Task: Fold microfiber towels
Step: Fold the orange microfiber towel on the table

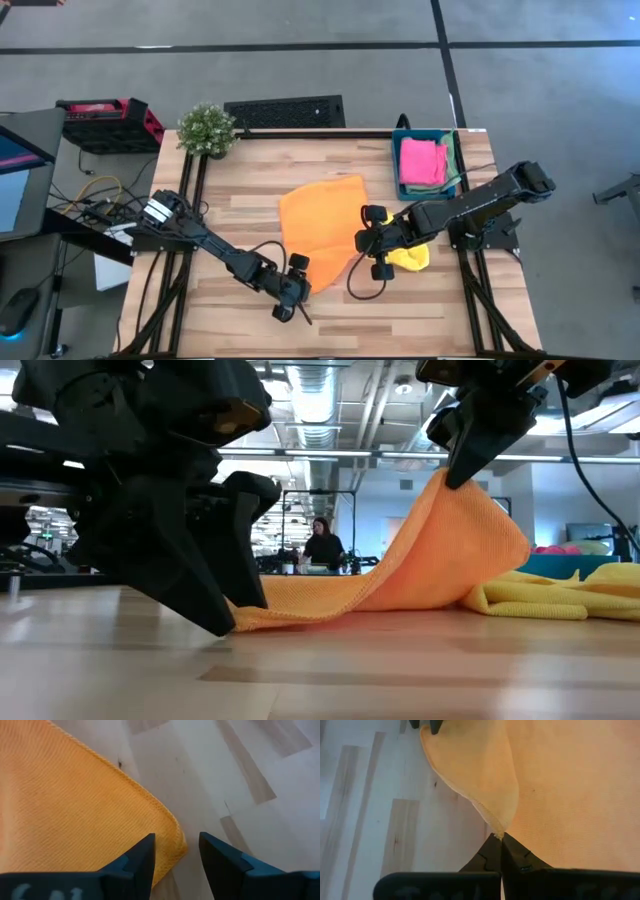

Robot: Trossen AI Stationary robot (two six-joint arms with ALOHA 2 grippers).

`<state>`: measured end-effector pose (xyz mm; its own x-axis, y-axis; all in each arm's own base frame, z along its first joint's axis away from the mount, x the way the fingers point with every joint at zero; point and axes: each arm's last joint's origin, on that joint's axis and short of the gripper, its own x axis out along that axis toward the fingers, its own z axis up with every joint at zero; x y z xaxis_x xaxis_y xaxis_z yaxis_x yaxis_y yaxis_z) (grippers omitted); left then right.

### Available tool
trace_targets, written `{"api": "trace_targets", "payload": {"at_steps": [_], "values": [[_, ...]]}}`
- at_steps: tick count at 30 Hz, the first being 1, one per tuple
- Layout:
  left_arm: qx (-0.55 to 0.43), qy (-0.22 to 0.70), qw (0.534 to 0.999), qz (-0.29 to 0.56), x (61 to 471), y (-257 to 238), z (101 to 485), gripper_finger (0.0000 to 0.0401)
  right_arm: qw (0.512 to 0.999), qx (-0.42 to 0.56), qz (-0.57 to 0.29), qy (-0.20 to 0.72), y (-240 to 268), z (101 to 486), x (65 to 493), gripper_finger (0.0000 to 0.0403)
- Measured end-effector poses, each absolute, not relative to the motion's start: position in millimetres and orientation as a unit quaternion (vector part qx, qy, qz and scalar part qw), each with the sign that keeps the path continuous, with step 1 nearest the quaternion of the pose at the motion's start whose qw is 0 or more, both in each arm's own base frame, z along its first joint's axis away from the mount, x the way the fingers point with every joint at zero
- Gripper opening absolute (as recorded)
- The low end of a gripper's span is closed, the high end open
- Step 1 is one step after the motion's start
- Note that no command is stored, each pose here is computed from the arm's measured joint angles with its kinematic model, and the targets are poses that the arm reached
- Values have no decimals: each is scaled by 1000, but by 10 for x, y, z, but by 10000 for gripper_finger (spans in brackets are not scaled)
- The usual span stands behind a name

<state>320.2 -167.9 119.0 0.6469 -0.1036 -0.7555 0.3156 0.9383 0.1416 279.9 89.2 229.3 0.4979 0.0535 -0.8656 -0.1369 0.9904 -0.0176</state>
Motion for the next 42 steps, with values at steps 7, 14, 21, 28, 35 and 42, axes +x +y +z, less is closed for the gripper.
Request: {"api": "trace_targets", "payload": {"at_steps": [7,14,21,28,35,42], "values": [[131,407,897,-114,3204,-1665,1187,73,864,-42,55,499,889,2291,2797,12],[121,416,895,-107,3192,-1654,1182,4,864,-42,54,499,887,2291,2798,12],[90,449,884,-89,3113,-1661,1390,1,864,-42,54,499,885,2291,2798,12],[56,461,882,-84,2939,-1766,1831,0,863,-43,57,499,901,2291,2793,12],[30,435,899,34,2798,-1668,2152,0,867,-52,30,495,851,2293,2808,12],[17,459,874,160,2766,-1391,2119,0,867,-71,-43,491,569,2296,2872,12]]}}
